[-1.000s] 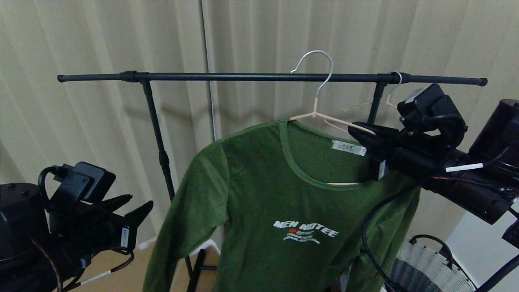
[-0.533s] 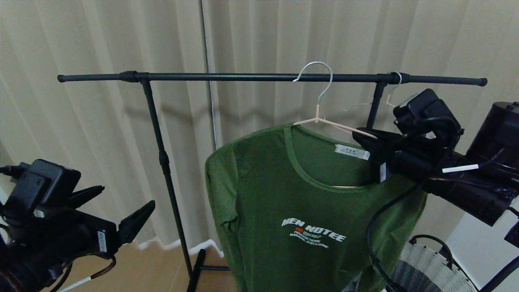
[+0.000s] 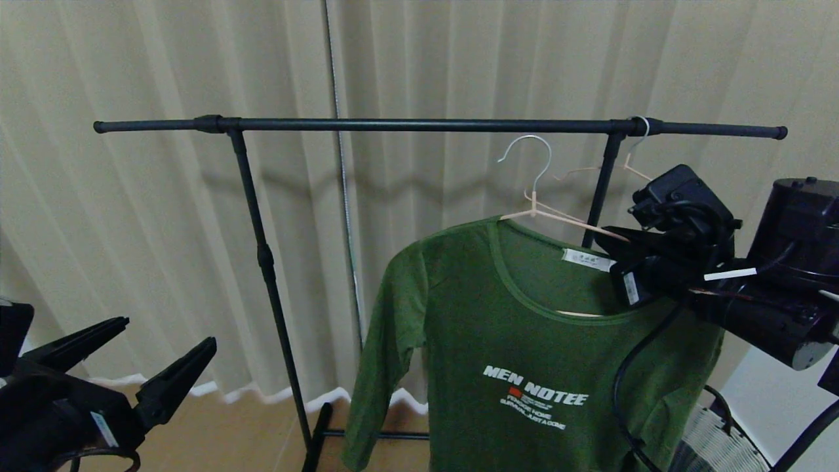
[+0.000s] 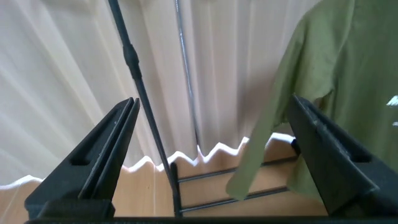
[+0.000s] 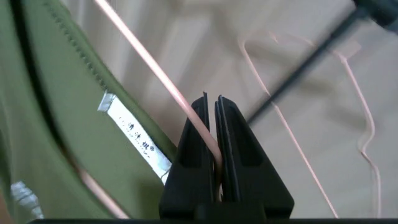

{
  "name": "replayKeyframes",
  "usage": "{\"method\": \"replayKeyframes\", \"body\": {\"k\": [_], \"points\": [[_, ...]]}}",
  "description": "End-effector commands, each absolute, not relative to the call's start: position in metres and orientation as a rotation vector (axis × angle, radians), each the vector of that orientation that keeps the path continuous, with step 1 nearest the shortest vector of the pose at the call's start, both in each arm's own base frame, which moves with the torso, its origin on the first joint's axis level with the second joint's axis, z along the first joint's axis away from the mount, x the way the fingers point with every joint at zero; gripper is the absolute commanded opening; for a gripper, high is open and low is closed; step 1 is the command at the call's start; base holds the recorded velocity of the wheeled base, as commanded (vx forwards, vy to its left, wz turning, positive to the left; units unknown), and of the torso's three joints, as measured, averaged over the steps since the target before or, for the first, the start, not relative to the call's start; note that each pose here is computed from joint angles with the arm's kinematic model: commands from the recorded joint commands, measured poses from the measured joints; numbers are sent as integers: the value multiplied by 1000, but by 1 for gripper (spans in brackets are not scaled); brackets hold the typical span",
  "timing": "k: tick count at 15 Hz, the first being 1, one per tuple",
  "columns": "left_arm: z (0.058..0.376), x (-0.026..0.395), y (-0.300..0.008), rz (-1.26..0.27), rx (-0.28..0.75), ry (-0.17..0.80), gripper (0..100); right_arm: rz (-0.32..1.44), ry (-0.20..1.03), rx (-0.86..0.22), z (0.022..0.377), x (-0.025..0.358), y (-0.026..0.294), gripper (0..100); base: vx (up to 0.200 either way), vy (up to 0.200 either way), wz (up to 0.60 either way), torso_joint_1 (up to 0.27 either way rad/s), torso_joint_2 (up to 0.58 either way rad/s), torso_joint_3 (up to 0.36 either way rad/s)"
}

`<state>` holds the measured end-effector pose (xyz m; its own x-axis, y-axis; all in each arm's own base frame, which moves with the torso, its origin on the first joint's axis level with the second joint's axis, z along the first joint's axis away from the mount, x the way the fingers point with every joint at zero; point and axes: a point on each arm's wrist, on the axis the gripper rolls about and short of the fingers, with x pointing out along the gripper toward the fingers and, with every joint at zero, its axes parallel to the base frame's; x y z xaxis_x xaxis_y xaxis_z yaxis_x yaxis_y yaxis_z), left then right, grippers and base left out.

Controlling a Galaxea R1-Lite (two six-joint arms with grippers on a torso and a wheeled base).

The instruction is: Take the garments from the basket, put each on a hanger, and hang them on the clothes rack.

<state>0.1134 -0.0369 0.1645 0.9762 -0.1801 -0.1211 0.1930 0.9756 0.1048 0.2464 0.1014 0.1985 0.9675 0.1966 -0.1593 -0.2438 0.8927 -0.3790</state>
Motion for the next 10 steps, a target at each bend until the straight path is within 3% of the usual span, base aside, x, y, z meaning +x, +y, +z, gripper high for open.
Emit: {"method": "replayKeyframes", "body": {"k": [1, 6, 10], "points": [[166, 112, -36, -184, 113, 99, 100, 194, 138, -413, 195, 252, 98, 0, 0, 0, 0, 0, 0, 0], [167, 112, -36, -182, 109, 95, 100, 173, 115, -401, 199, 252, 97, 0, 0, 0, 0, 0, 0, 0], [166, 112, -36, -184, 110, 101, 100, 171, 101, -393, 203, 253, 98, 0, 200, 0, 0, -4, 2, 7]]}}
